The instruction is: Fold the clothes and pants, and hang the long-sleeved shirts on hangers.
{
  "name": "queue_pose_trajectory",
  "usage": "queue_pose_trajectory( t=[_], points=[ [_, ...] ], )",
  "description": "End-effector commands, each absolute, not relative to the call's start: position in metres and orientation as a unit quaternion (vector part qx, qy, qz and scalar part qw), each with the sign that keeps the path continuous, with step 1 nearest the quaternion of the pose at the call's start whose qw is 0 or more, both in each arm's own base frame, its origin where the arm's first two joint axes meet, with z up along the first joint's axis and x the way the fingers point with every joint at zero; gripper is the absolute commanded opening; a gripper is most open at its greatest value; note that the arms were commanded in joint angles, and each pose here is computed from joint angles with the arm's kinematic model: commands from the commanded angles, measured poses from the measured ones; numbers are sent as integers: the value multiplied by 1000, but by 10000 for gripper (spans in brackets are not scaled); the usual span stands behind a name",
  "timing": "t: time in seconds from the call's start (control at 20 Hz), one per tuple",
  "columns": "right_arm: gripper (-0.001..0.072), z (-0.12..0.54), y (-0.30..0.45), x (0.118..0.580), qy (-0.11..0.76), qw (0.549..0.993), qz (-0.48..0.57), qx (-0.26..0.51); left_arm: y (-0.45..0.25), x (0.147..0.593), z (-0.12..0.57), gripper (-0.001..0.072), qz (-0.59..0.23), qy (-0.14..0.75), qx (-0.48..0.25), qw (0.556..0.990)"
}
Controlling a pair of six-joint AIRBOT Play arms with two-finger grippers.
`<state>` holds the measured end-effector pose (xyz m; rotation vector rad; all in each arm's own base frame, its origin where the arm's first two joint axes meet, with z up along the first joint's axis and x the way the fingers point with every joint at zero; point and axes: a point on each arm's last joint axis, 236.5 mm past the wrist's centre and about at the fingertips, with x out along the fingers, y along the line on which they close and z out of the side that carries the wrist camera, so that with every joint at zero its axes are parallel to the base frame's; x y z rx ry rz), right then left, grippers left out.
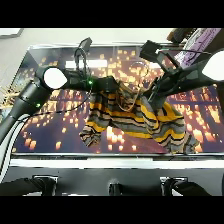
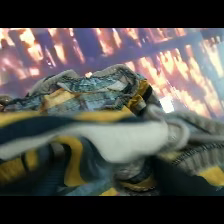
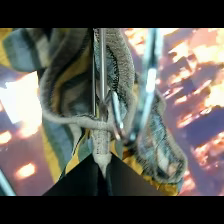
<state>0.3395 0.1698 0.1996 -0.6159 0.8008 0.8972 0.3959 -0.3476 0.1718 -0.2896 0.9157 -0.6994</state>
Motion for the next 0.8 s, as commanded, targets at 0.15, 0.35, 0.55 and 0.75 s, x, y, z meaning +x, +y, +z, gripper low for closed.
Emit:
queue_pose_trajectory(
  t=[0.15, 0.35, 0.55, 0.75],
  points=[
    [17, 201, 169, 332, 357, 763, 435, -319, -264, 406, 216, 695, -314, 380, -63, 868],
    [18, 192, 172, 340, 322, 729, 468, -382, -174, 418, 234, 693, -292, 343, 43, 892],
    [18, 184, 178, 346, 311, 716, 486, -393, -151, 413, 203, 669, -335, 347, 198, 853],
    [19, 180, 181, 350, 308, 714, 491, -394, -185, 408, 183, 668, -400, 313, 231, 830]
  ],
)
